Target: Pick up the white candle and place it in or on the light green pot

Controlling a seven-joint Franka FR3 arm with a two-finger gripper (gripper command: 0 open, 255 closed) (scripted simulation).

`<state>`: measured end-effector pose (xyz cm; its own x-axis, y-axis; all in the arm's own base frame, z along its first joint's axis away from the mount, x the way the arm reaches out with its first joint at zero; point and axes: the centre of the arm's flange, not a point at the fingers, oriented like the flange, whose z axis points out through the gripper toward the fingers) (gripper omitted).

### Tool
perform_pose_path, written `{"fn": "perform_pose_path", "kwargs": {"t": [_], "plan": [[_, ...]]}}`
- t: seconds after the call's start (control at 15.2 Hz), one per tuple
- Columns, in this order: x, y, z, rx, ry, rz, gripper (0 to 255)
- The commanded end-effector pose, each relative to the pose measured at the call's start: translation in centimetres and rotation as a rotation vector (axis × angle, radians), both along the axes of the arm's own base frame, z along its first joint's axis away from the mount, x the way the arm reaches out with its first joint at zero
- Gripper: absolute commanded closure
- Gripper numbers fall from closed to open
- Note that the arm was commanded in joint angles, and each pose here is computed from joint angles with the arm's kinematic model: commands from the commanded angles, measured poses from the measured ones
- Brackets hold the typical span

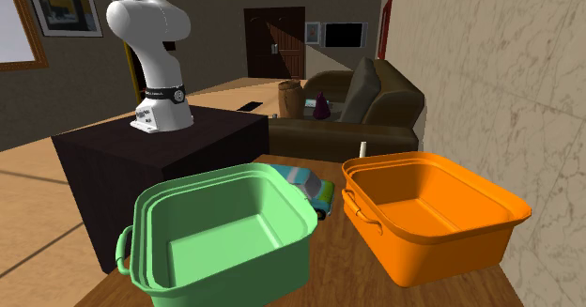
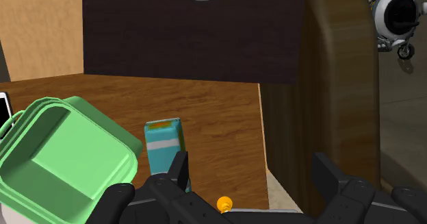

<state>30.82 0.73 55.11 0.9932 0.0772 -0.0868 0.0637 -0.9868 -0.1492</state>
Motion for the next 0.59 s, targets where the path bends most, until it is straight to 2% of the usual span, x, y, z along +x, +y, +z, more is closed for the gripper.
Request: {"fn": "perform_pose_path", "kwargs": {"t": [0.0, 0.53], "plan": [[0.0, 0.0, 0.0, 0.000, 0.000, 0.000, 0], [7.7, 2.7, -7.0, -0.029, 0.010, -0.005, 0]]}}
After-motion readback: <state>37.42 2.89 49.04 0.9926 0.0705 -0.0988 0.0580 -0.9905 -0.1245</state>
